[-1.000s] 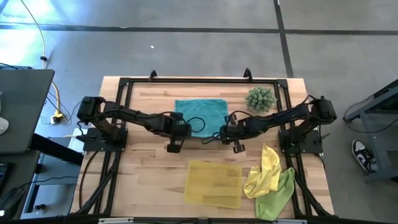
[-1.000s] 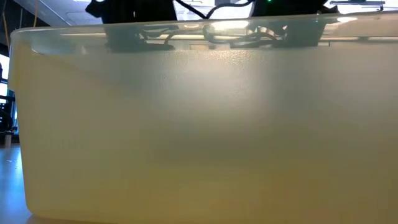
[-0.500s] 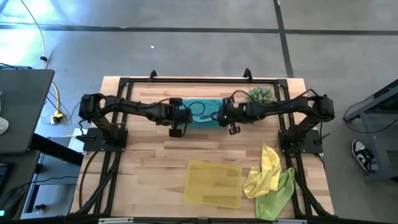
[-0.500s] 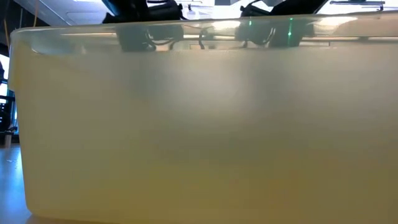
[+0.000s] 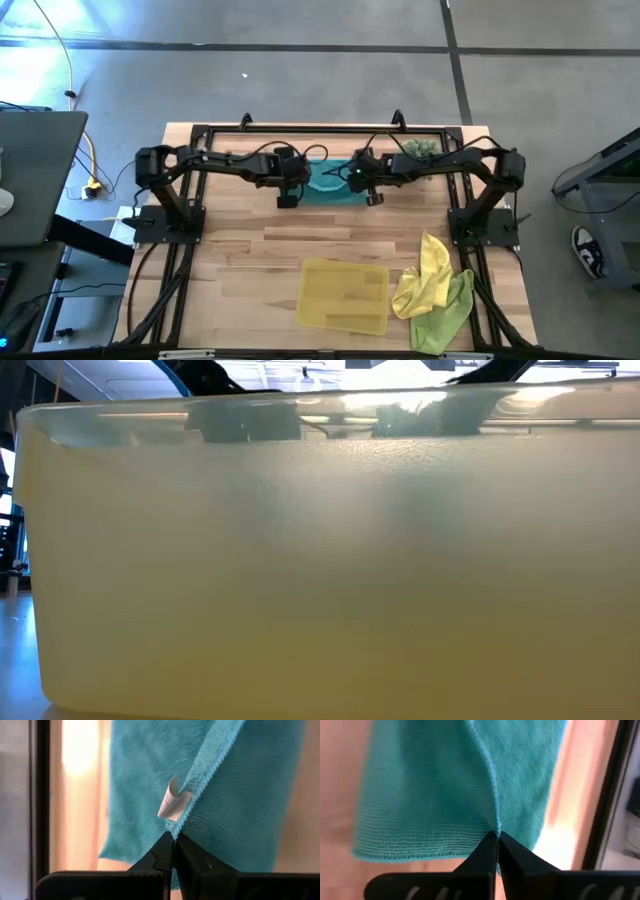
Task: Roll microfiber towels into tight, uniform cylinder then place into a basket
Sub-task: Fold the blue towel
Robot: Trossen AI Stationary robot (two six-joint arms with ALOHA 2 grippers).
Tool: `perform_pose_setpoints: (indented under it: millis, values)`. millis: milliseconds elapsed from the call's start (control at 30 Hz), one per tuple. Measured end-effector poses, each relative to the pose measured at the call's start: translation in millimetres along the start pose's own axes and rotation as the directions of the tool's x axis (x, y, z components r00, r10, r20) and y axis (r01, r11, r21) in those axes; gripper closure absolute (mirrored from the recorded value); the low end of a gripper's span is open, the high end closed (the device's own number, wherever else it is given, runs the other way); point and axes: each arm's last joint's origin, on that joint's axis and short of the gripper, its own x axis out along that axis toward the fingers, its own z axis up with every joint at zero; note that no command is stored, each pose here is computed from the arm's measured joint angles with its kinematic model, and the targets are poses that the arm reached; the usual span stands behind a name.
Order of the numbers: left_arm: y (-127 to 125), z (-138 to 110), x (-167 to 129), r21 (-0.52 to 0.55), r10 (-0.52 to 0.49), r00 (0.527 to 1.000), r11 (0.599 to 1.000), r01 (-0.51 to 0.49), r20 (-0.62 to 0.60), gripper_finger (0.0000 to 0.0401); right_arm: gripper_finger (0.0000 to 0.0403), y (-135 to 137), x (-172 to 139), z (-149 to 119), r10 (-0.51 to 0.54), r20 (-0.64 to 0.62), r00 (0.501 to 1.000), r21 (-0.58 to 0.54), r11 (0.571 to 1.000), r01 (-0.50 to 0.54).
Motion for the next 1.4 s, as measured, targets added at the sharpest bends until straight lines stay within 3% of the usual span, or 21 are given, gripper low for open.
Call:
perform_pose_setpoints:
  millis: [100,367,567,867,1400]
  values:
    - [4,1,12,0.011,0.012,1.0,1.0,-0.012,-0.008,0.0396,0.0403,-4,7,-3,-0.053,-0.048,0.997,-0.02,0.998,0.052]
    - [8,-2,31,0.024,0.097,0.993,0.995,-0.095,-0.071,0.0396,0.0403,-13,11,-10,-0.066,-0.056,0.996,-0.021,0.998,0.064]
    - [13,-3,31,0.053,0.163,0.982,0.986,-0.159,-0.092,0.0396,0.0403,-18,12,-10,-0.087,-0.036,0.996,-0.035,0.996,0.086]
    - [16,-3,32,0.015,0.152,0.985,0.988,-0.151,-0.083,0.0396,0.0403,-23,12,-6,-0.126,0.013,0.992,-0.05,0.991,0.126]
    - [19,-3,32,0.007,0.248,0.963,0.968,-0.249,-0.104,0.0396,0.0403,-32,15,-15,-0.163,-0.042,0.986,-0.023,0.986,0.162]
